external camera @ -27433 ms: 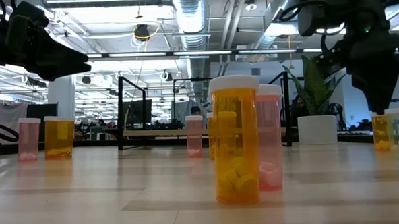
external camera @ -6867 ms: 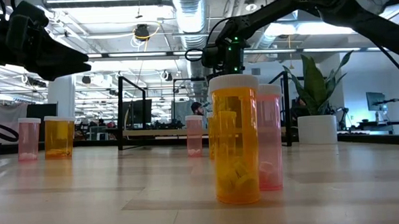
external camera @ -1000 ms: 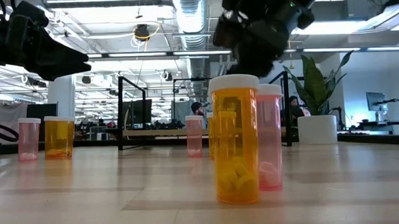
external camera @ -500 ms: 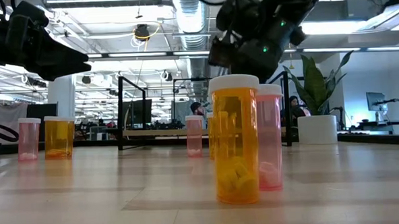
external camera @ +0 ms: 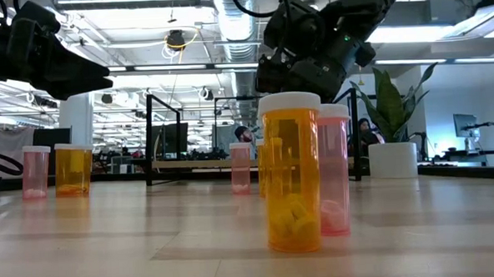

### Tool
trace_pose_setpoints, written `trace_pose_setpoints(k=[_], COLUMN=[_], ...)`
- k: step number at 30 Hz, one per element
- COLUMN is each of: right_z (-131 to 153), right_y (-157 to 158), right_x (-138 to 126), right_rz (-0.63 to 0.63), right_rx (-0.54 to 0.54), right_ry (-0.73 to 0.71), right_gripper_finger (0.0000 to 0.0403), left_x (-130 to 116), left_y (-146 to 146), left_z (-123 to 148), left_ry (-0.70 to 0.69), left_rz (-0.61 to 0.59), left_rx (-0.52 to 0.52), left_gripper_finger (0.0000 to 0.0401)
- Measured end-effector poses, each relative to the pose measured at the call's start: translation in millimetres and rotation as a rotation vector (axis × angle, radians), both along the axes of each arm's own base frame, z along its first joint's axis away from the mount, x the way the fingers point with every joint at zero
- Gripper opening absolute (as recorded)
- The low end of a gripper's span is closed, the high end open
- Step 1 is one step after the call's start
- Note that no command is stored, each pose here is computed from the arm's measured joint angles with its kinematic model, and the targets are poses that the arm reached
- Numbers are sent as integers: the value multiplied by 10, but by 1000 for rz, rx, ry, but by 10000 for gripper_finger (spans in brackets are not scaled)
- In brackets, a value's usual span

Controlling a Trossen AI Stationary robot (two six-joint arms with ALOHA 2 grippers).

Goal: Pick and place medicine bottles onto shelf by color
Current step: Put the top right large orange pill bottle on the shelf

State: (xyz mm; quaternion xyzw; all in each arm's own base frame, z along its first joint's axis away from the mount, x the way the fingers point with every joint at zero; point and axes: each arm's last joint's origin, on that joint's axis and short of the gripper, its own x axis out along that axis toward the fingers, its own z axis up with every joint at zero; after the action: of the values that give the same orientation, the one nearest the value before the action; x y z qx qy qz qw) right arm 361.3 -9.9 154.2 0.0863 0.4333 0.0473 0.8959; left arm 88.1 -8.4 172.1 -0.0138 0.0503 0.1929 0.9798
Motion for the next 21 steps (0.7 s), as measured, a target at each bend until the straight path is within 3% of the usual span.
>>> trace_pose_setpoints(k=[21], right_z=[-3], right_y=[0], right_x=[-9], right_rz=[-42], right_rx=[31], right_ry=[19], right_gripper_finger=[240], left_x=[0], left_y=[0], left_z=[0], left_ry=[0], left_rz=[0], left_rx=[0], left_gripper_finger=[273])
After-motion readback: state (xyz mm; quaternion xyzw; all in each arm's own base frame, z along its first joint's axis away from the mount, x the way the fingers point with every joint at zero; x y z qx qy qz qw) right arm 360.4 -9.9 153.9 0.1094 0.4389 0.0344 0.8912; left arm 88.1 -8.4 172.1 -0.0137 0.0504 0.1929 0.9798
